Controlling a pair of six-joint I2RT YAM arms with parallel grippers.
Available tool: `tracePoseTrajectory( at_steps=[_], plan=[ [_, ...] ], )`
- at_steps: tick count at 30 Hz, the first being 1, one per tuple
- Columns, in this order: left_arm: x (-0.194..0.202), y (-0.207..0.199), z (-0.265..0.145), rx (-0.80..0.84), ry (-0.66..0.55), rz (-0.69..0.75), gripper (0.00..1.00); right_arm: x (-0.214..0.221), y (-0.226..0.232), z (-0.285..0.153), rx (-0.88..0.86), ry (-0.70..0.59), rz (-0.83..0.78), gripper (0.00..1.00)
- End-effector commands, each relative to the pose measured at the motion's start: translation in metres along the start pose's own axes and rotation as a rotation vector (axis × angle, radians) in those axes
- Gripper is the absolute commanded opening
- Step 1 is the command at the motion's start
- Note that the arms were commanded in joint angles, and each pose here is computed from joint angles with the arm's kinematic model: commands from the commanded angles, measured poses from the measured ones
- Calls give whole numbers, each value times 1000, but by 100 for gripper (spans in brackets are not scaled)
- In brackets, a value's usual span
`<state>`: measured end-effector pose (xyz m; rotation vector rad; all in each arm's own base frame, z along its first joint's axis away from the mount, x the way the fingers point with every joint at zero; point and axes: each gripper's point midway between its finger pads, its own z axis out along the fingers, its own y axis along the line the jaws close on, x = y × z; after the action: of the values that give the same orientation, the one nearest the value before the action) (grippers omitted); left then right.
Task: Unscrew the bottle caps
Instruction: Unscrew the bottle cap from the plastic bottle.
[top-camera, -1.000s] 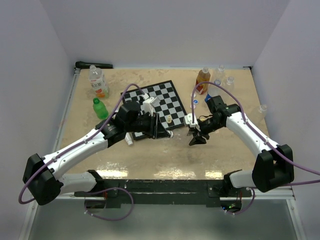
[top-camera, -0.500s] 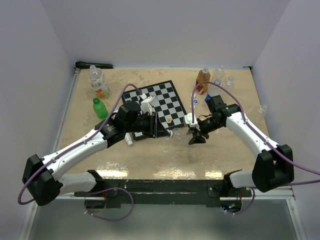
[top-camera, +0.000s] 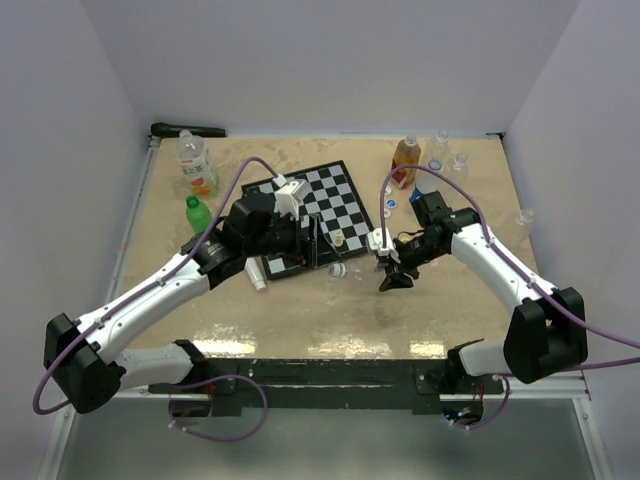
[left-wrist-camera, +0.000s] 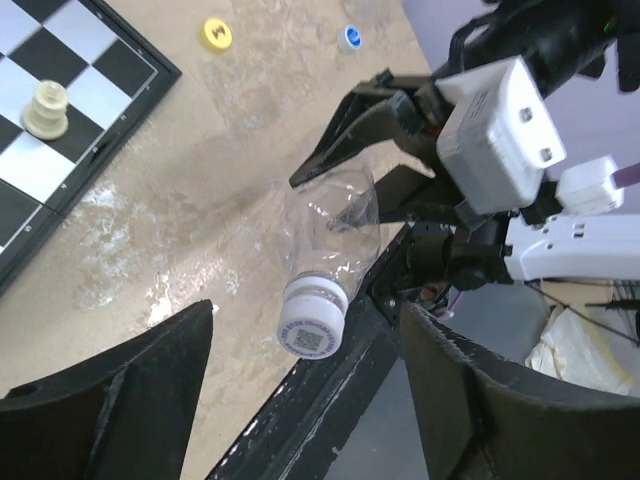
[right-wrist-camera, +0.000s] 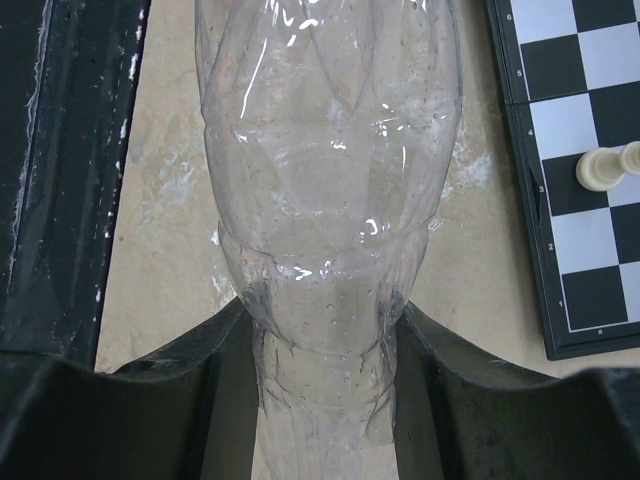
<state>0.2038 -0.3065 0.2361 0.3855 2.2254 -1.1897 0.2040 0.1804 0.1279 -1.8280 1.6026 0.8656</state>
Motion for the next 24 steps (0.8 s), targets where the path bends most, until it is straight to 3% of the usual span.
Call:
tracePoseTrajectory(
  at_steps=[1,7,14,19,24],
  plan=[
    [-33,-16,-28,-9,-102,127,84,-1,4,-1,-14,3,1,15],
    [-52,-25,-56,-19,-195,321,100,-1,4,-1,-14,5,3,15],
    [-58,-35,-76,45,-308,654,100,-1,4,-1,-16,4,4,15],
    [-33,-50,-81,213,-296,999,100,-1,4,-1,-15,3,3,15],
    [-27,-46,-82,235,-301,1243,99,0,3,-1,-16,5,5,15]
  ],
)
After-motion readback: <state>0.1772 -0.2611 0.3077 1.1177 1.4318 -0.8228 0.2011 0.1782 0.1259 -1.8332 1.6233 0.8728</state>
